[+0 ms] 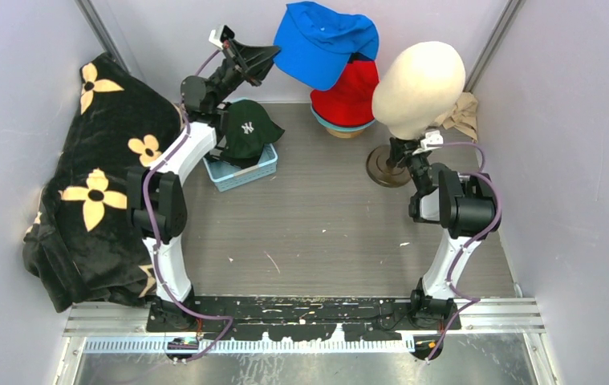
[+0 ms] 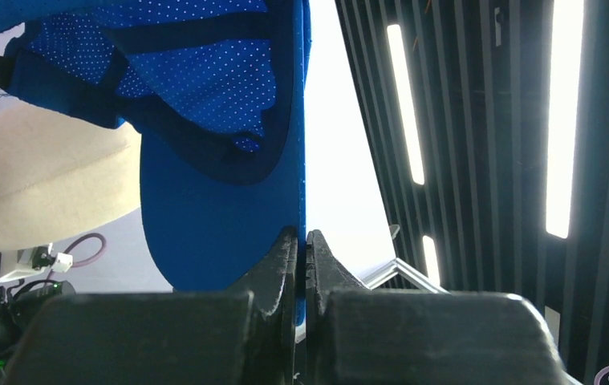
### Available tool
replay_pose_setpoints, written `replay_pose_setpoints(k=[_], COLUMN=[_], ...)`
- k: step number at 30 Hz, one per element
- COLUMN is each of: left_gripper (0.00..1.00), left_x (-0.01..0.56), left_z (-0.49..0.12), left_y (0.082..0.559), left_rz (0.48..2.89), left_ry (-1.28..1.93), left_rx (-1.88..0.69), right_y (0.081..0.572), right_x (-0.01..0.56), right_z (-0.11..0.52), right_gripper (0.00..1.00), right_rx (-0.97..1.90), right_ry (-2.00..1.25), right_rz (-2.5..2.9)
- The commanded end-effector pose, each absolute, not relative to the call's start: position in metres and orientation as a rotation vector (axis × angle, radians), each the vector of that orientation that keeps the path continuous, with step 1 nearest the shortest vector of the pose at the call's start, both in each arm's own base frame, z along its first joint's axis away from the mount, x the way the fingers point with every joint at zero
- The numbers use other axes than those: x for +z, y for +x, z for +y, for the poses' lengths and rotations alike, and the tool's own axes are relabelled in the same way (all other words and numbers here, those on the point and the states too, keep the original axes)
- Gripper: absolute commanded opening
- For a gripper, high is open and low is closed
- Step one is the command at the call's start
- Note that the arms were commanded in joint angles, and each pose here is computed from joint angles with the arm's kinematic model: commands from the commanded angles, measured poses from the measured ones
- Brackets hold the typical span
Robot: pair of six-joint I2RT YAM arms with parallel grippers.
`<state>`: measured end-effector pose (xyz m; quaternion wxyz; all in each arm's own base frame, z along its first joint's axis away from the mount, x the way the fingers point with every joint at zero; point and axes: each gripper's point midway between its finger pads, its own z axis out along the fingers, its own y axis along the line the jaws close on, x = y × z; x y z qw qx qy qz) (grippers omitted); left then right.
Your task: Stack the hats
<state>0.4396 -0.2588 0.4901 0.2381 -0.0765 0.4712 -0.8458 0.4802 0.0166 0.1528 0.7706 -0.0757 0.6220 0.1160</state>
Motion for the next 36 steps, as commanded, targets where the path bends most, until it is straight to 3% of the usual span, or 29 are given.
replay_pose_setpoints(k=[1, 36], left_gripper=[0.0, 0.0], left_x=[0.547, 0.583], left_z=[-0.226, -0.18], left_y=[0.399, 0.38], left_rz=[1.149, 0.956], left_ry=[-0.181, -0.23], left_rx=[-2.443, -2.477], right_y=[0.479, 0.478], right_x=[0.202, 0.21], right_z=[0.052, 0.184], right_gripper=[0.4, 0.37], right_rx=[0.356, 0.771], right_ry=[-0.285, -0.511], right_rz=[1.157, 1.084])
